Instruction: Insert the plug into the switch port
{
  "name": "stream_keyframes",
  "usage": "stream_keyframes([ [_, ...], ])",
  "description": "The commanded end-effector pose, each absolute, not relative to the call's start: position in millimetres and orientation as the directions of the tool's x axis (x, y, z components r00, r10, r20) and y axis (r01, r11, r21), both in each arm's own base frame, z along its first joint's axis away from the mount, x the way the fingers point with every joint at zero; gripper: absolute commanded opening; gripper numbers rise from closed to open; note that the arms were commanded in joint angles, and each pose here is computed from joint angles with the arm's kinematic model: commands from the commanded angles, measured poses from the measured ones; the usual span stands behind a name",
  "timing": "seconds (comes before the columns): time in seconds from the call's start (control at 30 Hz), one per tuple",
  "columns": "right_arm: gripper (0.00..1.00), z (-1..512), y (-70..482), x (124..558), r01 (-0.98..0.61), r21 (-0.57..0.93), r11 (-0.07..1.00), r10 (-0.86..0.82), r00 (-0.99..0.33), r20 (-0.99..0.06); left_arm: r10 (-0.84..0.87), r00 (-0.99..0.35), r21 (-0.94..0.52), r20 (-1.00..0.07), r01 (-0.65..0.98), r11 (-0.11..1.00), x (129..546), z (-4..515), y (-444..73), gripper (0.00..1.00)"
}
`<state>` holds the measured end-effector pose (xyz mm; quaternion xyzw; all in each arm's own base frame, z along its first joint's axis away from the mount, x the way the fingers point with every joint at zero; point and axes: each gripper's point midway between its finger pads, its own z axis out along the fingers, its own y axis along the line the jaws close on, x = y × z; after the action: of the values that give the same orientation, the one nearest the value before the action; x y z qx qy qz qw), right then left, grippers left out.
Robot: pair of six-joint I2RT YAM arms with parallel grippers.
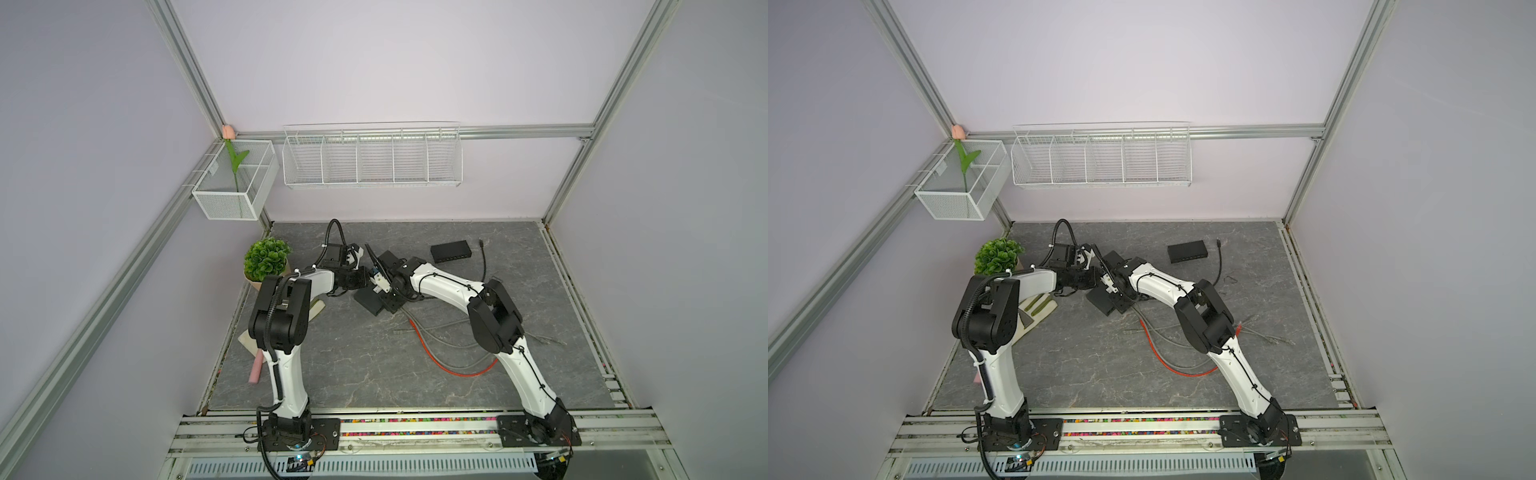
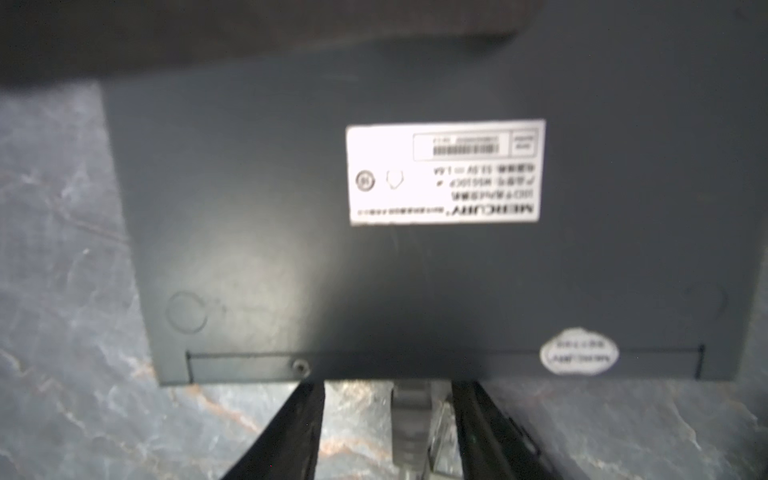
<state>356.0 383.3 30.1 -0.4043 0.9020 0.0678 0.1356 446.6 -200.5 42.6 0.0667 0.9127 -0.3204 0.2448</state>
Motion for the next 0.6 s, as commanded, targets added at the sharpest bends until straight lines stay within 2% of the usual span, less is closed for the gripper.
stream_keyframes([
  [0.0, 0.50, 58.2, 387.1, 358.8, -0.768, -0.002, 0.640, -0.713, -0.593, -0.374, -0.030, -0.889, -0.565, -0.458, 0.265, 0.781, 434.4, 41.6, -201.1, 0.32],
  [0.17, 0.51, 59.1, 379.4, 360.2, -0.771, -0.022, 0.636, -0.723, -0.586, -0.365, -0.030, -0.888, -0.563, -0.460, 0.265, 0.783, 434.6, 42.4, -200.8, 0.32],
  [0.27, 0.44, 56.4, 377.5, 356.1, -0.778, -0.008, 0.629, -0.730, -0.587, -0.350, -0.030, -0.887, -0.562, -0.461, 0.266, 0.783, 434.6, 42.9, -200.5, 0.32],
  [0.57, 0.42, 46.5, 364.0, 354.8, -0.767, -0.008, 0.642, -0.732, -0.609, -0.306, -0.032, -0.887, -0.561, -0.461, 0.263, 0.785, 435.0, 42.8, -199.6, 0.32],
])
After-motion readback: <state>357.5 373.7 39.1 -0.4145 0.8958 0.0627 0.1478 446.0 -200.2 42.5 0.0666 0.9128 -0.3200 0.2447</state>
